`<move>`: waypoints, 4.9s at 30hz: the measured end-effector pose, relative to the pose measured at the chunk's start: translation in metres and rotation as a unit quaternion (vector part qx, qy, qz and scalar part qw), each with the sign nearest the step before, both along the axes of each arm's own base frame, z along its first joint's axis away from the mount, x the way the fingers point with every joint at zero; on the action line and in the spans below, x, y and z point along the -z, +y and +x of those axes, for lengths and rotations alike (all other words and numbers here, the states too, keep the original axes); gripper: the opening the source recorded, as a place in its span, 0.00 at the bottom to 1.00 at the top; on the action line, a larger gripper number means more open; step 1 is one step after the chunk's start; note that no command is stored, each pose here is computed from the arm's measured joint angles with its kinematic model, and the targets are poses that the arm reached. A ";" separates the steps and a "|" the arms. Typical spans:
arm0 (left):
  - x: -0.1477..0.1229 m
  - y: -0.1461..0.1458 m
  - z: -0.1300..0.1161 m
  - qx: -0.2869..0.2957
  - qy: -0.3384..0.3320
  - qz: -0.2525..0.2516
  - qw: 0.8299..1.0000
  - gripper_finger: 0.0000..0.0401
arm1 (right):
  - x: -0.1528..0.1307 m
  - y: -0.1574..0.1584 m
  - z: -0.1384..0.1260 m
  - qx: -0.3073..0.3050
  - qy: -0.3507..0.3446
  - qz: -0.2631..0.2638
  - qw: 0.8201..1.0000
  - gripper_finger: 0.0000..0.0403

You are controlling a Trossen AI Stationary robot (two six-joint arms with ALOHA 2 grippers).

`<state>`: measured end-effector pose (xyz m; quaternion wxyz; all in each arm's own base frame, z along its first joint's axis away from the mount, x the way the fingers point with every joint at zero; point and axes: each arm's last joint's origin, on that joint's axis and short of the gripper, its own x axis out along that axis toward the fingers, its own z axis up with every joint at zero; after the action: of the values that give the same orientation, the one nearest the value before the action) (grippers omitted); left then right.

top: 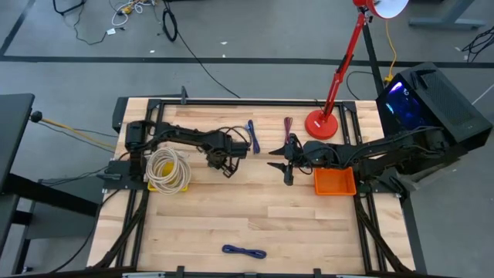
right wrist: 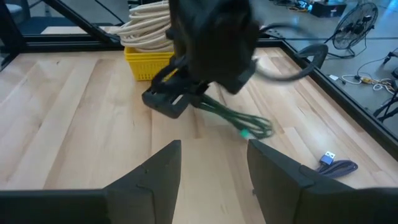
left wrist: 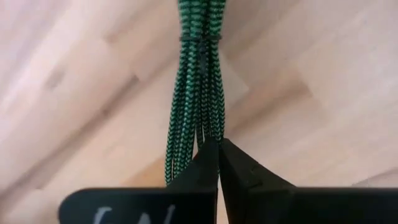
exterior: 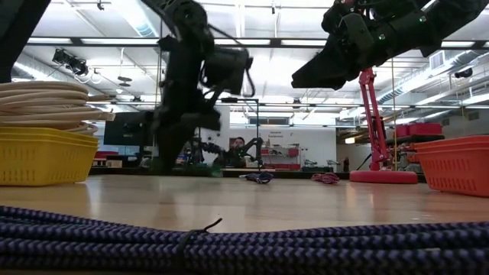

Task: Pick & Place USB Port
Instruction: Put the green charger cable into the orange basket

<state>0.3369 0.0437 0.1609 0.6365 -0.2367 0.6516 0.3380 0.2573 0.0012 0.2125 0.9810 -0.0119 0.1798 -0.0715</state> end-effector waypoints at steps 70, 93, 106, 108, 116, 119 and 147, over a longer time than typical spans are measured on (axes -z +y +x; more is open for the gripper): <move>-0.177 -0.138 0.048 0.207 -0.292 0.378 0.854 0.00 | -0.066 -0.001 0.002 -0.042 -0.340 0.013 0.940 0.03; -0.200 -0.127 0.019 0.194 -0.226 0.479 0.826 0.34 | -0.089 -0.004 -0.058 0.018 -0.237 0.027 0.971 0.02; -0.196 -0.115 -0.020 0.149 -0.160 0.462 0.860 0.36 | -0.076 0.021 -0.139 0.087 -0.106 0.075 0.988 0.02; -0.195 -0.114 -0.022 0.147 -0.154 0.463 0.860 0.36 | -0.071 0.024 -0.145 0.096 -0.083 0.082 0.989 0.02; -0.195 -0.114 -0.022 0.148 -0.152 0.463 0.861 0.36 | -0.051 0.028 -0.157 0.119 -0.004 0.101 0.988 0.02; -0.195 -0.114 -0.022 0.148 -0.152 0.463 0.861 0.36 | -0.049 0.027 -0.162 0.125 0.026 0.105 0.986 0.02; -0.195 -0.114 -0.022 0.148 -0.151 0.462 0.861 0.36 | -0.053 0.028 -0.188 0.124 0.328 0.201 0.915 0.02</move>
<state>0.3148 -0.0706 0.3555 0.8062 0.1358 0.3439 0.4619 0.0696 0.0289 0.2655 0.8318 0.1847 0.5025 -0.1466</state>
